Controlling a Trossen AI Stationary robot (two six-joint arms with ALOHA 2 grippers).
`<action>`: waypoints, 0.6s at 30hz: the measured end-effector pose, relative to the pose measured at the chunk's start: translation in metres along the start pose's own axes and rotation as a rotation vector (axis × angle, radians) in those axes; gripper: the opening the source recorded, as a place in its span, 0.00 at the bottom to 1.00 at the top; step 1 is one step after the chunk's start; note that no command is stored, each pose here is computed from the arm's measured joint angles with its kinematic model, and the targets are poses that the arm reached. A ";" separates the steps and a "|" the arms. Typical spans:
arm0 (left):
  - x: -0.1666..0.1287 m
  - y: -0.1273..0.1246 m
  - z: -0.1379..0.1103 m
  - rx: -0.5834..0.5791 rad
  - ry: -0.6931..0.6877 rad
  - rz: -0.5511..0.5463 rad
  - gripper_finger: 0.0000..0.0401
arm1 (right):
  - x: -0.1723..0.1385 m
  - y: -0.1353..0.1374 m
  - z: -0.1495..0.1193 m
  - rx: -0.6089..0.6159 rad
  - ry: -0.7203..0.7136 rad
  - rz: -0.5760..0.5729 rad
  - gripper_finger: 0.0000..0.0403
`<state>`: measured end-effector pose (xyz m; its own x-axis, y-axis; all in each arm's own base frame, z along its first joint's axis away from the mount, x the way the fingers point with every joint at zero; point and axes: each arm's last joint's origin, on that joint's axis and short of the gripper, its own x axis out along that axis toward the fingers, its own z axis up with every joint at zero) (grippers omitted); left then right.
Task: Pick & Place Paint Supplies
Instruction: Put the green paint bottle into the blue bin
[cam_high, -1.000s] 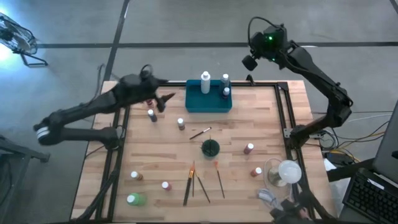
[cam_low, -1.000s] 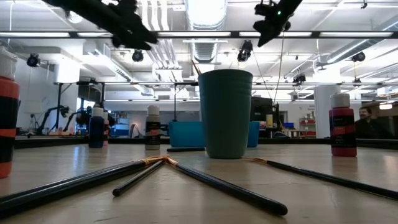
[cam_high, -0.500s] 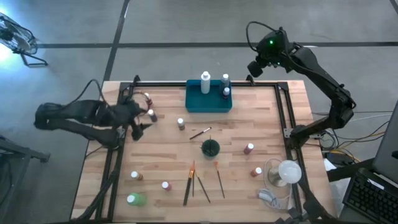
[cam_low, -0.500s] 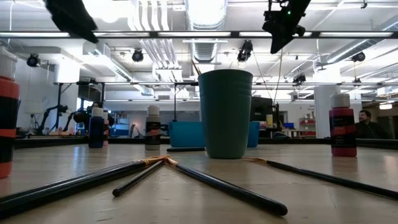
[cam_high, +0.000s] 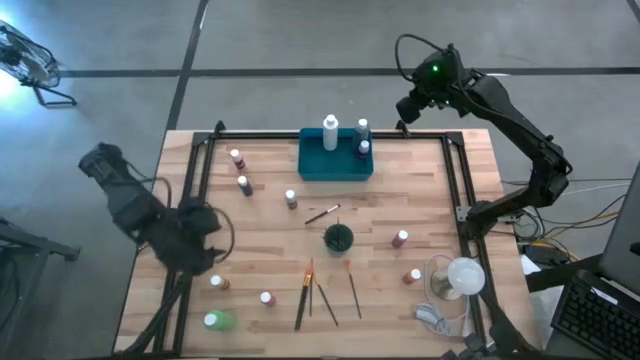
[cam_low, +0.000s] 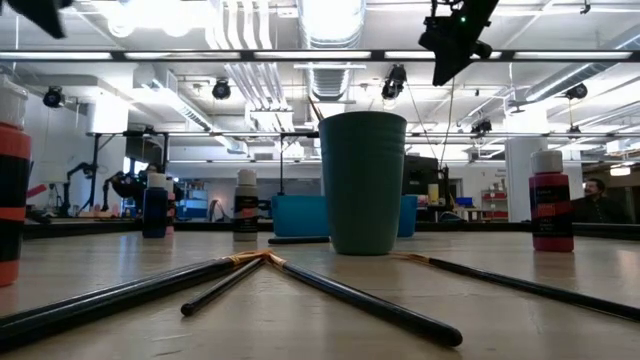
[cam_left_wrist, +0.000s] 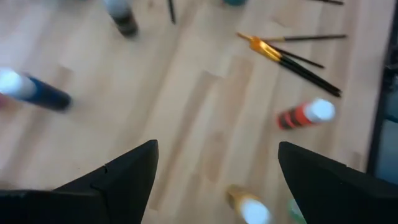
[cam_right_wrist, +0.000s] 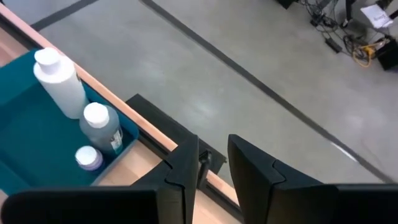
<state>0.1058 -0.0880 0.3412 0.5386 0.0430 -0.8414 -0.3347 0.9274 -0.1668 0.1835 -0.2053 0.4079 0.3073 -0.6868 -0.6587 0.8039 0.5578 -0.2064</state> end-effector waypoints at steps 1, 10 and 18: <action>0.000 -0.004 -0.005 -0.012 0.013 -0.011 0.83 | 0.000 0.000 0.000 0.008 0.000 0.000 0.20; -0.007 -0.041 -0.051 -0.158 0.155 -0.071 0.83 | 0.001 0.000 -0.001 0.077 0.004 -0.001 0.15; -0.006 -0.068 -0.085 -0.276 0.191 -0.019 0.83 | 0.003 0.001 -0.003 0.077 0.013 -0.004 0.19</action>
<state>0.0598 -0.1833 0.3135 0.4006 -0.0682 -0.9137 -0.5372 0.7904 -0.2945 0.1839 -0.2059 0.4035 0.2981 -0.6823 -0.6675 0.8418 0.5176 -0.1531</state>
